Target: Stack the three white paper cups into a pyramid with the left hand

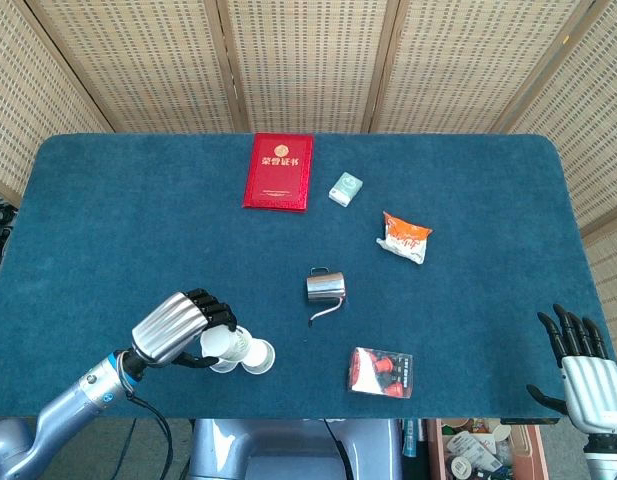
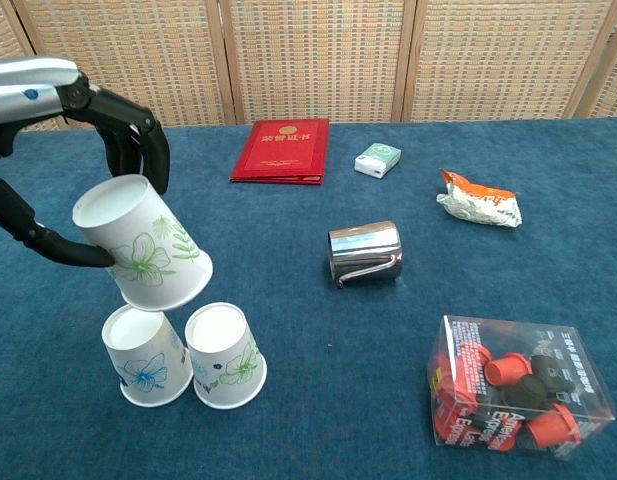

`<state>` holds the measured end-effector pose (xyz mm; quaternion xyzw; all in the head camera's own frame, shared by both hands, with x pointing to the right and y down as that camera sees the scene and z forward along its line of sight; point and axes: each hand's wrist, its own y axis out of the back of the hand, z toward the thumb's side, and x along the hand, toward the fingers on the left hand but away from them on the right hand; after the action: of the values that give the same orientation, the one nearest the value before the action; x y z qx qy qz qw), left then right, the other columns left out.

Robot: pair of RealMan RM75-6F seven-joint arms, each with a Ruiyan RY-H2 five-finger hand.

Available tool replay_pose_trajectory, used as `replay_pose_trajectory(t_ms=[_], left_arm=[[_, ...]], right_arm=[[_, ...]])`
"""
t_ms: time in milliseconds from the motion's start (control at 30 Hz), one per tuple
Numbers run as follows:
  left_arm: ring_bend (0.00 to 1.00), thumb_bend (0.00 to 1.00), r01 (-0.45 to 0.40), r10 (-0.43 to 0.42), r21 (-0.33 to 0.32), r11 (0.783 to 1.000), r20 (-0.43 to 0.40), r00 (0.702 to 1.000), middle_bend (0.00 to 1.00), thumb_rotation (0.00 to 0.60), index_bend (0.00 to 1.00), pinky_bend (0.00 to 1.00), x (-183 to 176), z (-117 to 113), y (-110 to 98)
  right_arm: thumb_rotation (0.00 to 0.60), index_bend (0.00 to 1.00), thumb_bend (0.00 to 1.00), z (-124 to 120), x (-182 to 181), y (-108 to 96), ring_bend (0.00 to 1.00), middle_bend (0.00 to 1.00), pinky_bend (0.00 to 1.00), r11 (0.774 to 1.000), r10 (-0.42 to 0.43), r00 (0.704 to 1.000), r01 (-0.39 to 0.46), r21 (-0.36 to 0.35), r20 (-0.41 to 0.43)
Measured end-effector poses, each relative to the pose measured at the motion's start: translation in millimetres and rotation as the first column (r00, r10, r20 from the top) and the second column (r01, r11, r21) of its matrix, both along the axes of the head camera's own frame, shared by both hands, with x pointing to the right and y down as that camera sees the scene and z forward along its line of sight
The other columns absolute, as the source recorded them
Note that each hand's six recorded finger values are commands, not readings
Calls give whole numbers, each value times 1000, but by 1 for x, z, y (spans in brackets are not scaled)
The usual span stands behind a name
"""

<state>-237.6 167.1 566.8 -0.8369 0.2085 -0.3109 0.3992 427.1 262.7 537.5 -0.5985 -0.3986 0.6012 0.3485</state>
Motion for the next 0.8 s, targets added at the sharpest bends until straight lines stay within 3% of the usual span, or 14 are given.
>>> replay_pose_trajectory(t_ms=[800], left_arm=[[444,179,-10,12,-54,999,37,999,484,600,461,409,13,28,10]], right_arm=[[600,115,0,0,0,-1,0,0,0,1000,1,1000,-1,-2,4]])
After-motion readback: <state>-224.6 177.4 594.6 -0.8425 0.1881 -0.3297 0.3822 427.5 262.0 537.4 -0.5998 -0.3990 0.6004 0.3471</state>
